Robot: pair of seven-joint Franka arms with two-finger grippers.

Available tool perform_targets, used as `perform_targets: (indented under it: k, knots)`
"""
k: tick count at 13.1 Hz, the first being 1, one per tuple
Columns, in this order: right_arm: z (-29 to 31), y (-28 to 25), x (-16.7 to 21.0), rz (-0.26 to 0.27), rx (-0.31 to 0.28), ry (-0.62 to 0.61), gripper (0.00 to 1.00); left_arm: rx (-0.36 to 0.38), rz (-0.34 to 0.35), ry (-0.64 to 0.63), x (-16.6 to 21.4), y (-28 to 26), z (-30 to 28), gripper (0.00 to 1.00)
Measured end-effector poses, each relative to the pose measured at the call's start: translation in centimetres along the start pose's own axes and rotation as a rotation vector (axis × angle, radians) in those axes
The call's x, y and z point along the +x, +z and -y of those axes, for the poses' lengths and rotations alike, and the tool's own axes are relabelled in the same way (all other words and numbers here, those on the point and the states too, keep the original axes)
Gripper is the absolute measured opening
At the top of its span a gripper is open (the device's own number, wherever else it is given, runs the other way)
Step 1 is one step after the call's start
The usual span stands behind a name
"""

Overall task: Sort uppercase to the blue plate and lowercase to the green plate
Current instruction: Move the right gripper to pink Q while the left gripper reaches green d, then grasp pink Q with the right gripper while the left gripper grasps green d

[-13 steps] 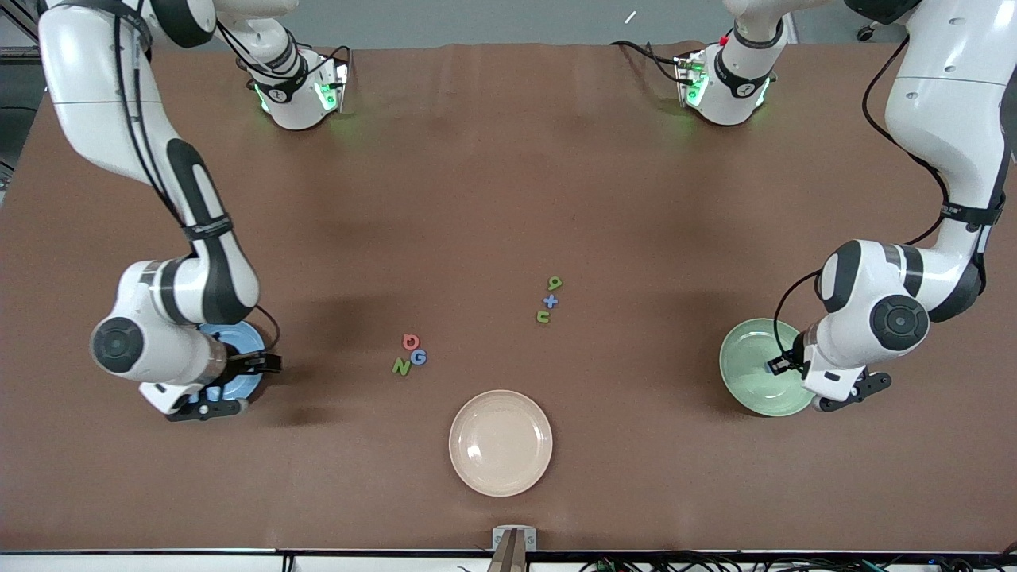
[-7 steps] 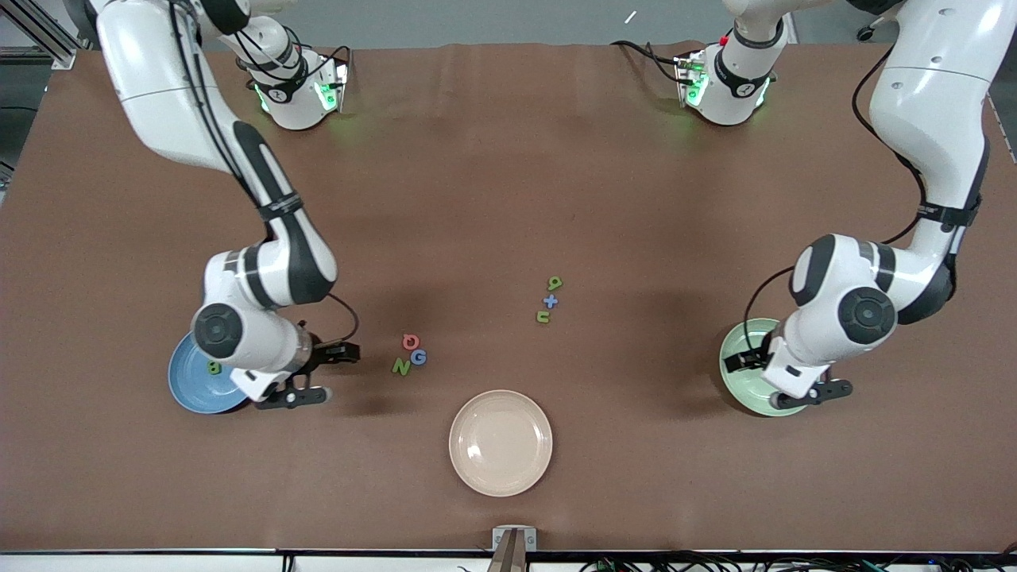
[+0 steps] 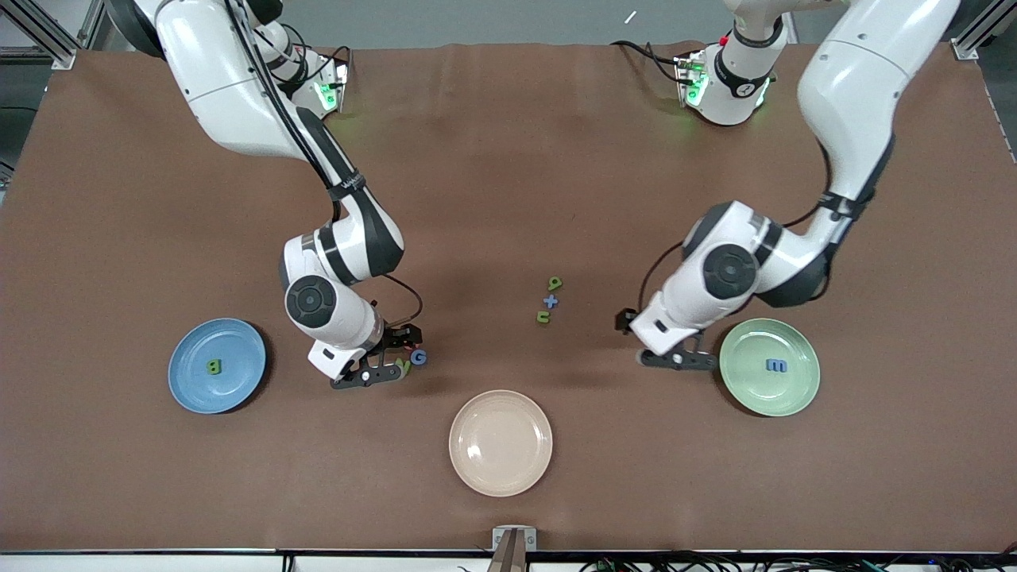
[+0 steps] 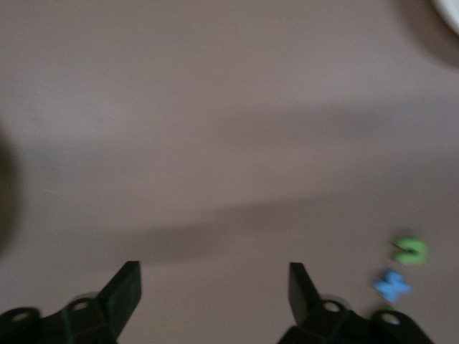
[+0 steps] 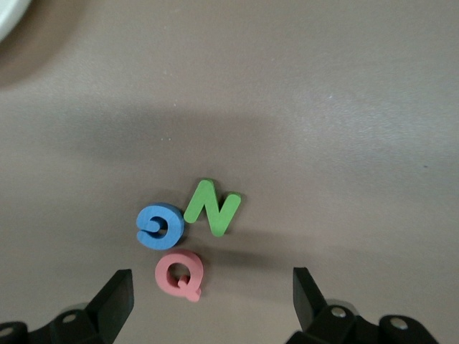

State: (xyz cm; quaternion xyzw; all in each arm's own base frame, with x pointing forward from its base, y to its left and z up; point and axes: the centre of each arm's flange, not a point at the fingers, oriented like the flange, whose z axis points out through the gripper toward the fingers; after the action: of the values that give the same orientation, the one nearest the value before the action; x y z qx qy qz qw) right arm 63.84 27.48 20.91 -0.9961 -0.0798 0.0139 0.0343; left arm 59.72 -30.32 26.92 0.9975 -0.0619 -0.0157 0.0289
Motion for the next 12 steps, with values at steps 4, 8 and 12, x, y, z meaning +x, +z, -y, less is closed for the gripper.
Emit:
perform_targets:
  k: [4,8,12]
  knots:
    - [0.8,2.4,-0.7,0.017,-0.006,0.002,0.97,0.042,0.006,0.14,-3.7,2.9,-7.8,0.87]
    - [2.6,3.2,-1.3,0.018,-0.009,0.014,0.87,0.02,0.029,0.168,-7.4,7.0,-11.9,0.84]
    - [2.2,3.3,-1.2,0.016,-0.014,0.018,0.56,0.03,0.035,0.219,-9.0,8.9,-13.5,0.81]
